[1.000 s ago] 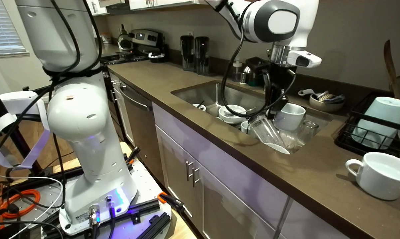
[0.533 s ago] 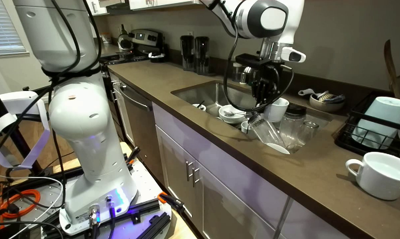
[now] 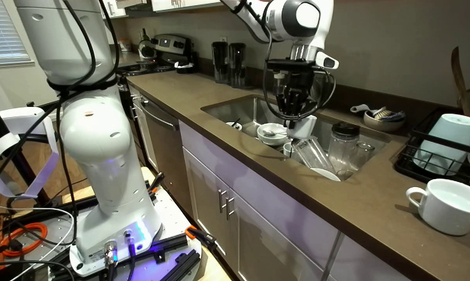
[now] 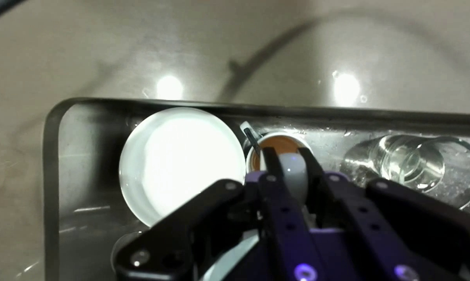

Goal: Pour the water out of the mug on the left and move the mug to the left side of the sink

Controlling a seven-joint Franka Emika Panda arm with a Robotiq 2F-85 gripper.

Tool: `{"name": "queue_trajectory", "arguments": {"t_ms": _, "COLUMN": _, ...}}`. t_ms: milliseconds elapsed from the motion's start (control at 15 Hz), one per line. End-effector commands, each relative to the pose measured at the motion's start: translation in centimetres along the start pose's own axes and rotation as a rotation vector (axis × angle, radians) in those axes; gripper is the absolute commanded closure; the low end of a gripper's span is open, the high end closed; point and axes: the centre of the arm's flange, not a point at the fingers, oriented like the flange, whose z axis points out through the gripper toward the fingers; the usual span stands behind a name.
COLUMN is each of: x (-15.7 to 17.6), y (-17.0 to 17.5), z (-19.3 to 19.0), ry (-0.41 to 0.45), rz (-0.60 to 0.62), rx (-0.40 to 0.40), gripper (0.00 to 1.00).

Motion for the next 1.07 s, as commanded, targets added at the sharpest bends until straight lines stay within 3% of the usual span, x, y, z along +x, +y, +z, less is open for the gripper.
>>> {"name": "queue_trajectory", "arguments": {"t_ms": 0, "x": -0.3, "y": -2.0, "z": -1.8, "ry": -0.071, "rz": -0.150, "rx": -0.114, "gripper": 0.96}}
{"name": "queue_trajectory", "arguments": {"t_ms": 200, "x": -0.2, "y": -4.0, "z": -1.7, "ry": -0.127, "rz": -0.258, "rx": -0.211, "gripper": 0.96}}
{"name": "queue_trajectory", "arguments": {"t_ms": 267, "x": 0.0, "y": -3.5, "z": -0.4, "ry": -0.105, "rz": -0.181, "rx": -0.150, "gripper": 0.96}}
{"name": "queue_trajectory", "arguments": {"t_ms": 333, "x": 0.1, "y": -3.9, "z": -0.3, "ry": -0.108, "rz": -0.193, "rx": -0.157, "gripper": 0.84}}
{"name": "queue_trajectory", "arguments": {"t_ms": 667, "x": 0.3, "y": -3.7, "z": 0.5, "ry": -0.124, "rz": -0.189, "rx": -0.152, "gripper": 0.84}}
{"name": "queue_trajectory", "arguments": {"t_ms": 733, "x": 0.3, "y": -3.6, "z": 0.5, "ry": -0.124, "rz": -0.188, "rx": -0.152, "gripper": 0.96}}
{"name": "queue_trajectory", "arguments": {"t_ms": 1000, "x": 0.4, "y": -5.4, "z": 0.3, "ry": -0.143, "rz": -0.279, "rx": -0.280, "gripper": 0.96}}
